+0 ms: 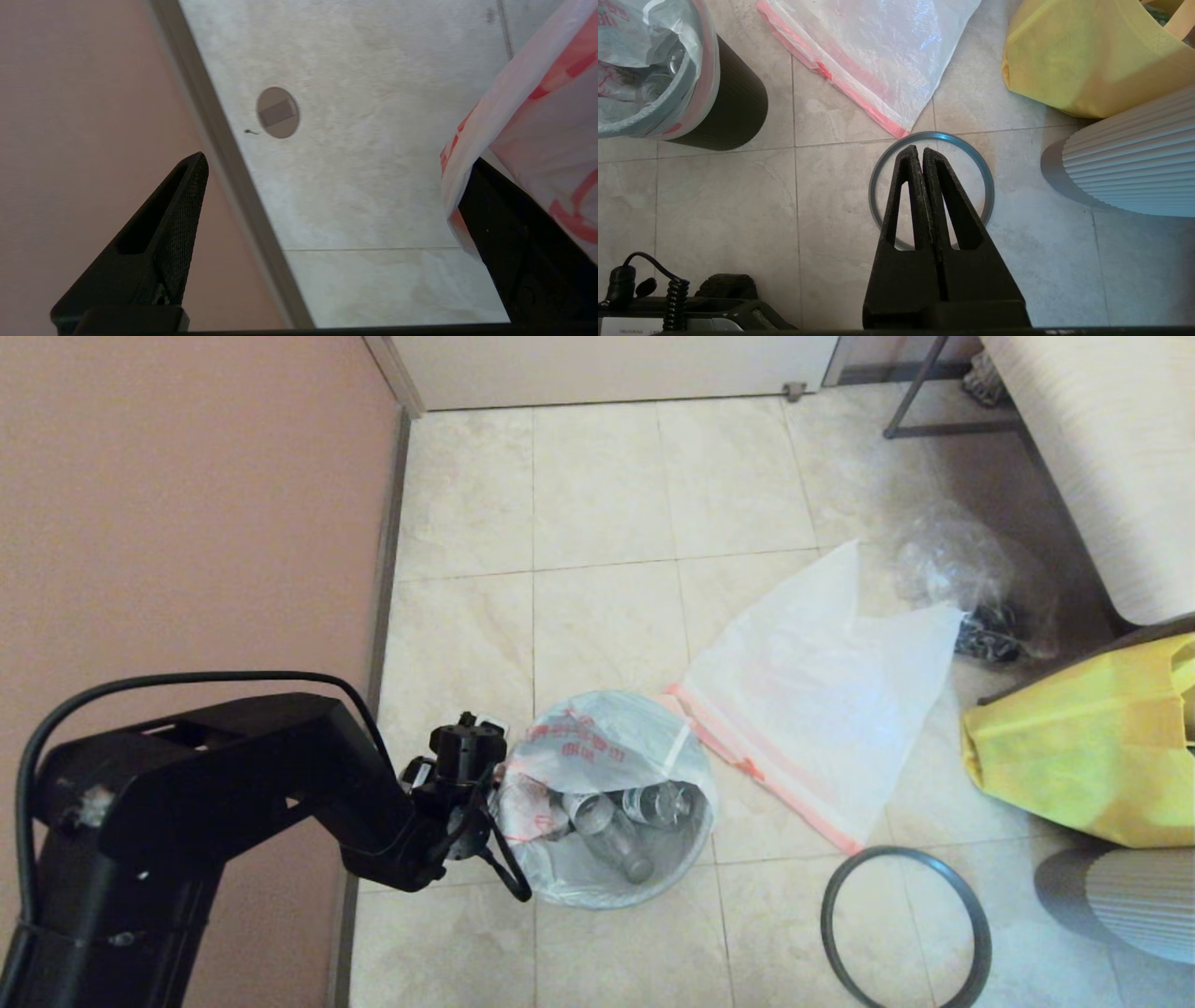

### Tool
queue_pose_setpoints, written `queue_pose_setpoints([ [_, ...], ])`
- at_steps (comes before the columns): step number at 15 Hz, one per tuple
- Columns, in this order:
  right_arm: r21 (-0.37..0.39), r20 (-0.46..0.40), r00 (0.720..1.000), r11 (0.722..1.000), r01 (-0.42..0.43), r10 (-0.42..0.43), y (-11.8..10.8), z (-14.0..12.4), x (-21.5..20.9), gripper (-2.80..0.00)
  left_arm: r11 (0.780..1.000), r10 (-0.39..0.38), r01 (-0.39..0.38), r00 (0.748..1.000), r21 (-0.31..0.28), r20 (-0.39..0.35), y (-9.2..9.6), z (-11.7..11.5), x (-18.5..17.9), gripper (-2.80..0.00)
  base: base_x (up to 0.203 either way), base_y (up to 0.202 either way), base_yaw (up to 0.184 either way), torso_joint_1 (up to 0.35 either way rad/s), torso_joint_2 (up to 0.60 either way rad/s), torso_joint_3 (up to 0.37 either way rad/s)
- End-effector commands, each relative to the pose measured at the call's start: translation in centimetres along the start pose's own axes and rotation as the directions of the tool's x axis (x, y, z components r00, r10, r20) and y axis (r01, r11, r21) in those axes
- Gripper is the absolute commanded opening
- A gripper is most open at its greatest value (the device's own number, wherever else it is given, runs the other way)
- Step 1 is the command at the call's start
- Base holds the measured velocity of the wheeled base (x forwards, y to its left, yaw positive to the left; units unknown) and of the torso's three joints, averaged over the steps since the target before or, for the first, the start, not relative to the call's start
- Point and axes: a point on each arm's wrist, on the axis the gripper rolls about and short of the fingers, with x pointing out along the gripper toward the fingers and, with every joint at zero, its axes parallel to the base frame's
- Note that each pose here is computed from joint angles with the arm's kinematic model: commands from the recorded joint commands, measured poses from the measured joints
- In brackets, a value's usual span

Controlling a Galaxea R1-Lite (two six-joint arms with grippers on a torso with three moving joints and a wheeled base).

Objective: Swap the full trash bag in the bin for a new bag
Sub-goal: Place the trash bag on the floor

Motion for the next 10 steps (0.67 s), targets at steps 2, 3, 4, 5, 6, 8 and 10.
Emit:
queue_pose_setpoints([
  [2,0.000,-0.001,1.000,1.000,0.000,0.000,0.00,0.00,0.01,-2.80,0.999,0.038,-0.038,0.999,0.000,0.005,0.45,0.54,-0.40,0.00,0.000,0.000,0.000,0.000,0.00,0.000],
  [3,0.000,-0.001,1.000,1.000,0.000,0.000,0.00,0.00,0.01,-2.80,0.999,0.037,-0.037,0.999,0.002,0.006,0.47,0.60,-0.51,0.00,0.000,0.000,0.000,0.000,0.00,0.000],
  [4,0.000,-0.001,1.000,1.000,0.000,0.000,0.00,0.00,0.01,-2.80,0.999,0.035,-0.035,0.999,0.003,0.010,0.41,0.74,-0.72,0.00,0.000,0.000,0.000,0.000,0.00,0.000],
  [5,0.000,-0.001,1.000,1.000,0.000,0.000,0.00,0.00,0.01,-2.80,0.999,0.037,-0.037,0.999,0.003,0.009,0.40,0.74,-0.75,-2.80,0.000,0.000,0.000,0.000,0.00,0.000],
  [6,0.000,-0.001,1.000,1.000,0.000,0.000,0.00,0.00,0.01,-2.80,0.999,0.041,-0.041,0.999,0.006,0.008,0.29,0.77,-0.80,-2.80,0.000,0.000,0.000,0.000,0.00,0.000],
  [8,0.000,-0.001,1.000,1.000,0.000,0.000,0.00,0.00,0.01,-2.80,0.999,0.042,-0.042,0.999,0.010,0.004,0.17,0.64,-0.79,-2.80,0.000,0.000,0.000,0.000,0.00,0.000],
  [10,0.000,-0.002,1.000,1.000,0.000,0.000,0.00,-0.01,0.01,-2.80,0.999,0.043,-0.043,0.999,0.023,-0.013,0.23,0.56,-0.88,-2.80,0.000,0.000,0.000,0.000,0.00,0.000],
])
